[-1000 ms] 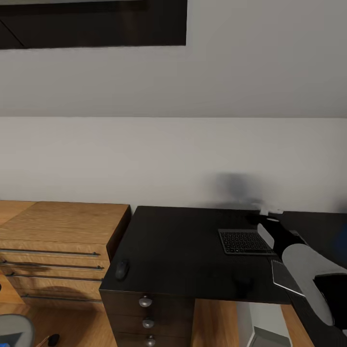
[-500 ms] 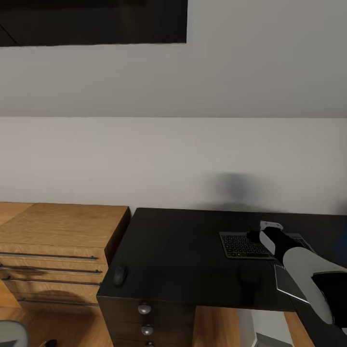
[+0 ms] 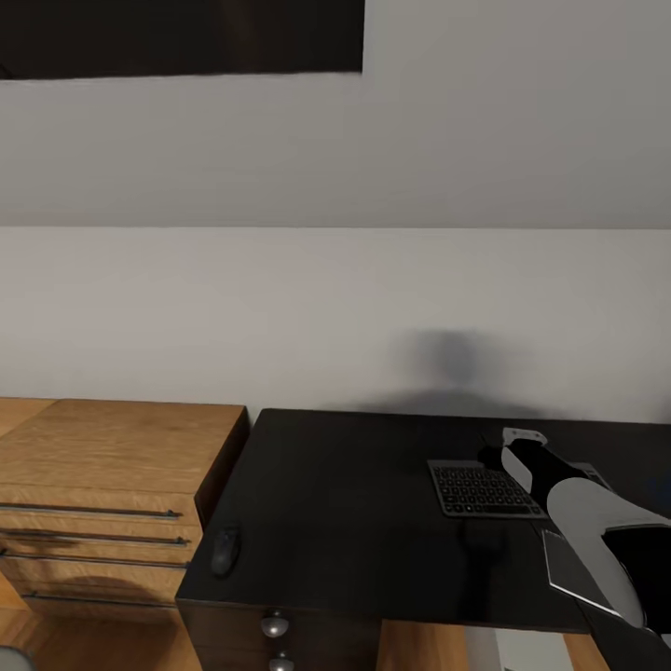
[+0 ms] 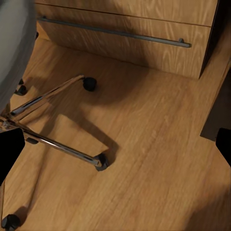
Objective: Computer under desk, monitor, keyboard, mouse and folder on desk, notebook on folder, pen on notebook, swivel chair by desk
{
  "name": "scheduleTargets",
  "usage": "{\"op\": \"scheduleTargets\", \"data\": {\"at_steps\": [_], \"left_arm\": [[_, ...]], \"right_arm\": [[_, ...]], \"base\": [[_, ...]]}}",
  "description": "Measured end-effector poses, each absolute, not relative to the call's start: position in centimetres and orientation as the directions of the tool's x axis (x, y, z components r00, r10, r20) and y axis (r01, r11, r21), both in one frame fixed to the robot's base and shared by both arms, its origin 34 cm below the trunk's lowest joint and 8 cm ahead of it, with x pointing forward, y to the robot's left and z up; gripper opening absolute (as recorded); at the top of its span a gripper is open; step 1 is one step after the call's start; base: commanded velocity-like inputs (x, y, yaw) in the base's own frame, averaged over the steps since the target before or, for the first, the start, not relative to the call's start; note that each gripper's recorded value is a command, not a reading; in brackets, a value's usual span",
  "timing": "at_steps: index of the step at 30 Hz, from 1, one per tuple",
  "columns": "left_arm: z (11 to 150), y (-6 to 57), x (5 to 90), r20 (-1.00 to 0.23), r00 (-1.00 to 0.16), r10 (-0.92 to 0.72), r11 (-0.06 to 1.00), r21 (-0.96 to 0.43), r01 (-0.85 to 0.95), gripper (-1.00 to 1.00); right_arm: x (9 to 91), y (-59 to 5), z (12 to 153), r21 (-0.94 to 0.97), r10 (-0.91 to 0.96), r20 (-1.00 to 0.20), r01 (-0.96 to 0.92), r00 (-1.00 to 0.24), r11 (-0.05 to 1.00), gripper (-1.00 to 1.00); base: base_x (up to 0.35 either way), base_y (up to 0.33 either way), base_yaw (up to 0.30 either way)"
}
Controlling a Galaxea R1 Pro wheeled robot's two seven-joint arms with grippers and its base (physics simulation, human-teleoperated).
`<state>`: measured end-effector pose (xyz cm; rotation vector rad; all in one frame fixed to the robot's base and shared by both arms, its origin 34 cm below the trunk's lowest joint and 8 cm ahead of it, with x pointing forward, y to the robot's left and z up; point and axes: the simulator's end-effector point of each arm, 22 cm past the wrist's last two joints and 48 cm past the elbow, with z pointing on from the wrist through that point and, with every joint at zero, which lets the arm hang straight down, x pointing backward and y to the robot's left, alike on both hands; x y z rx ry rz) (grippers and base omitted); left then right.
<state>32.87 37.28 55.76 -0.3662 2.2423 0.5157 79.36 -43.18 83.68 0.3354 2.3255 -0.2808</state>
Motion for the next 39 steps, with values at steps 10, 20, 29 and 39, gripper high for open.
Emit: {"op": "scheduleTargets", "data": {"at_steps": [10, 20, 29, 39], "left_arm": [[54.9, 37.1, 33.1, -0.762, -0.640, -0.099, 0.874, 0.241, -0.422, 1.00], [53.3, 37.1, 33.0, -0.762, -0.640, -0.099, 0.874, 0.242, -0.422, 1.00], [51.7, 37.1, 32.9, -0.761, -0.642, -0.098, 0.874, 0.243, -0.421, 1.00], [49.9, 37.1, 32.8, -0.761, -0.642, -0.098, 0.874, 0.243, -0.421, 1.00]], "right_arm": [[79.3, -43.1, 82.7, -0.105, 0.153, -0.714, 0.320, -0.683, 0.942, 1.00], [79.2, -43.2, 81.0, -0.114, 0.147, -0.711, 0.319, -0.688, 0.941, 1.00], [79.0, -43.1, 79.3, -0.117, 0.145, -0.708, 0.318, -0.691, 0.941, 1.00], [78.9, -43.1, 77.6, -0.118, 0.144, -0.708, 0.317, -0.692, 0.941, 1.00]], "base": [[0.010, 0.000, 0.000], [0.000, 0.000, 0.000], [0.000, 0.000, 0.000], [0.000, 0.000, 0.000]]}}
